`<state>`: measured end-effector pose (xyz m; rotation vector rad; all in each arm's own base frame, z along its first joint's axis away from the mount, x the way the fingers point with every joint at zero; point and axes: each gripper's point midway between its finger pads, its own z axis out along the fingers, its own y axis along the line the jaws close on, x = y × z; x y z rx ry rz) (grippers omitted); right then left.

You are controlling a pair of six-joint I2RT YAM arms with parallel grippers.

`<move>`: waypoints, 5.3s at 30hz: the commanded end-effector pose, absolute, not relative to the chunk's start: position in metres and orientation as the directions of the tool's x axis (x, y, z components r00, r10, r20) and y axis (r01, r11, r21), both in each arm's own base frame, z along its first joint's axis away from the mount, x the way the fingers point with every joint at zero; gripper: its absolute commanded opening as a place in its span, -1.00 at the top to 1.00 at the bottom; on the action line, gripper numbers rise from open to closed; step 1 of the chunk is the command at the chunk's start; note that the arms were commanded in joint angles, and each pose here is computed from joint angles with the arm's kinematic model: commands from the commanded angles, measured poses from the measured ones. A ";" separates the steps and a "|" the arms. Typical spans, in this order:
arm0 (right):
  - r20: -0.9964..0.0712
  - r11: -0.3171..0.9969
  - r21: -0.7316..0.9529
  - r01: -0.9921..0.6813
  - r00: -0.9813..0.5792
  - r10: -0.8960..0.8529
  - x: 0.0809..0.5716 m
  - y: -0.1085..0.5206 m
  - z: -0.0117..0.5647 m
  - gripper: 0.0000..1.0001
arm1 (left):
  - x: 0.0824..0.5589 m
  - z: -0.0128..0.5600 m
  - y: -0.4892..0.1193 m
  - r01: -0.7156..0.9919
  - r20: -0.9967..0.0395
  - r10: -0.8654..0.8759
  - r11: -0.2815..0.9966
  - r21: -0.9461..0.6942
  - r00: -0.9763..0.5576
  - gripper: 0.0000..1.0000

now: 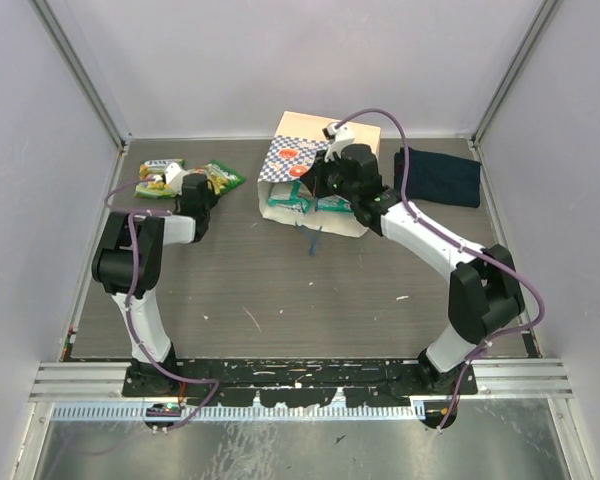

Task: Take the snacks out of the paper bag
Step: Place the snack at the center of the board, then pick up the snack from the paper bag.

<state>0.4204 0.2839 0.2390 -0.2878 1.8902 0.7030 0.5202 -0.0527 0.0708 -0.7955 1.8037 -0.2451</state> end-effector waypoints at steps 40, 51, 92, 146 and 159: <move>-0.917 0.762 0.328 -0.558 -0.384 0.113 0.426 0.293 0.255 0.99 | 0.529 0.114 -0.103 -0.432 -0.591 -0.805 0.550 -0.714 -0.049 -0.96; -0.909 0.746 0.381 -0.545 -0.367 0.196 0.431 0.295 0.268 0.98 | 0.377 0.134 -0.142 -0.212 -0.559 -0.794 0.604 -0.768 -0.239 -0.88; -0.884 0.734 0.430 -0.525 -0.412 0.222 0.418 0.292 0.256 0.98 | 0.487 0.068 -0.299 -0.207 -0.619 -0.734 0.676 -0.707 -0.280 -0.11; -0.837 0.703 0.510 -0.495 -0.472 0.276 0.435 0.309 0.231 0.98 | 0.239 0.269 -0.018 -0.660 -0.929 -0.371 0.697 -0.280 0.002 1.00; -0.825 0.687 0.522 -0.505 -0.503 0.257 0.429 0.313 0.221 0.98 | 0.247 0.240 0.043 -0.897 -0.972 -0.162 0.433 0.083 -0.168 1.00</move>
